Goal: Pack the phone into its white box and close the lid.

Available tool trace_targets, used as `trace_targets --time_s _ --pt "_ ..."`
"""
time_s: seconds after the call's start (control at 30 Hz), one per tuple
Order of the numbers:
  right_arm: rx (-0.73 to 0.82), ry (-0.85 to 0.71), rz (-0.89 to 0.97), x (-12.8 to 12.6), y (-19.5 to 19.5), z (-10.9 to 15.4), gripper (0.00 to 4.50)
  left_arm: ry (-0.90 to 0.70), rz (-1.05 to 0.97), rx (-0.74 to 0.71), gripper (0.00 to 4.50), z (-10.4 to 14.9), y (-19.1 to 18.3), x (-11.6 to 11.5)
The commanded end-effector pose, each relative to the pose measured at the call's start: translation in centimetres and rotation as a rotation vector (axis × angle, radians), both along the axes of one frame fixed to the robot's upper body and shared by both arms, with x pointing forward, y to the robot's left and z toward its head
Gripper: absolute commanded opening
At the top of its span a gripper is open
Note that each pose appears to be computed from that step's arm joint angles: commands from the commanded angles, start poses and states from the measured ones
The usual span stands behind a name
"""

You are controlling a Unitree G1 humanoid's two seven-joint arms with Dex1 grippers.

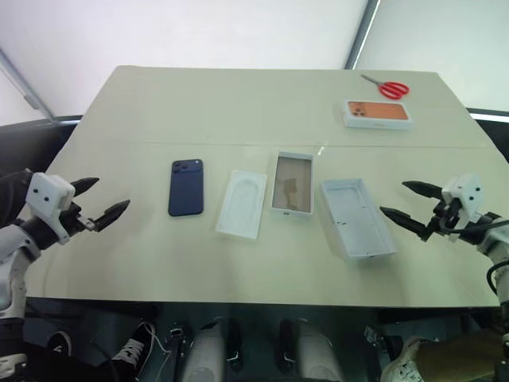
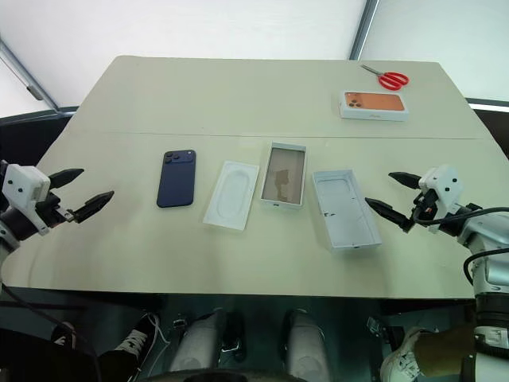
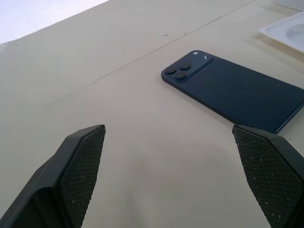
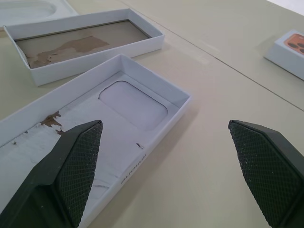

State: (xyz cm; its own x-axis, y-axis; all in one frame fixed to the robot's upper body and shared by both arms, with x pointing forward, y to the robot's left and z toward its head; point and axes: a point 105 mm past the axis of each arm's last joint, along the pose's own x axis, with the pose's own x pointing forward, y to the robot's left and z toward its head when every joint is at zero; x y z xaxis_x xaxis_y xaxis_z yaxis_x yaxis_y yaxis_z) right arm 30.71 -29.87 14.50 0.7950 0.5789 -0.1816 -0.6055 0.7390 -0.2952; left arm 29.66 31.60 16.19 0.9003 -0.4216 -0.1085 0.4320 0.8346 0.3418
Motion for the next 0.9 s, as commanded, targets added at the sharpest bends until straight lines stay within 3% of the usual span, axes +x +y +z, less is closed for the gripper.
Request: trace_targets --time_s 0.03,0.6,0.9 --pt "-0.010 -0.048 0.015 0.1 0.4 1.0 4.44 -0.045 -0.002 0.026 4.50 1.3 0.1 0.1" --pt "-0.051 -0.039 0.042 0.6 0.0 1.4 4.44 -0.095 0.026 -0.024 4.50 1.8 -1.5 1.8" --pt "-0.059 -0.051 0.062 0.7 0.4 1.7 4.44 -0.023 -0.010 -0.046 4.50 0.6 -2.3 1.7"
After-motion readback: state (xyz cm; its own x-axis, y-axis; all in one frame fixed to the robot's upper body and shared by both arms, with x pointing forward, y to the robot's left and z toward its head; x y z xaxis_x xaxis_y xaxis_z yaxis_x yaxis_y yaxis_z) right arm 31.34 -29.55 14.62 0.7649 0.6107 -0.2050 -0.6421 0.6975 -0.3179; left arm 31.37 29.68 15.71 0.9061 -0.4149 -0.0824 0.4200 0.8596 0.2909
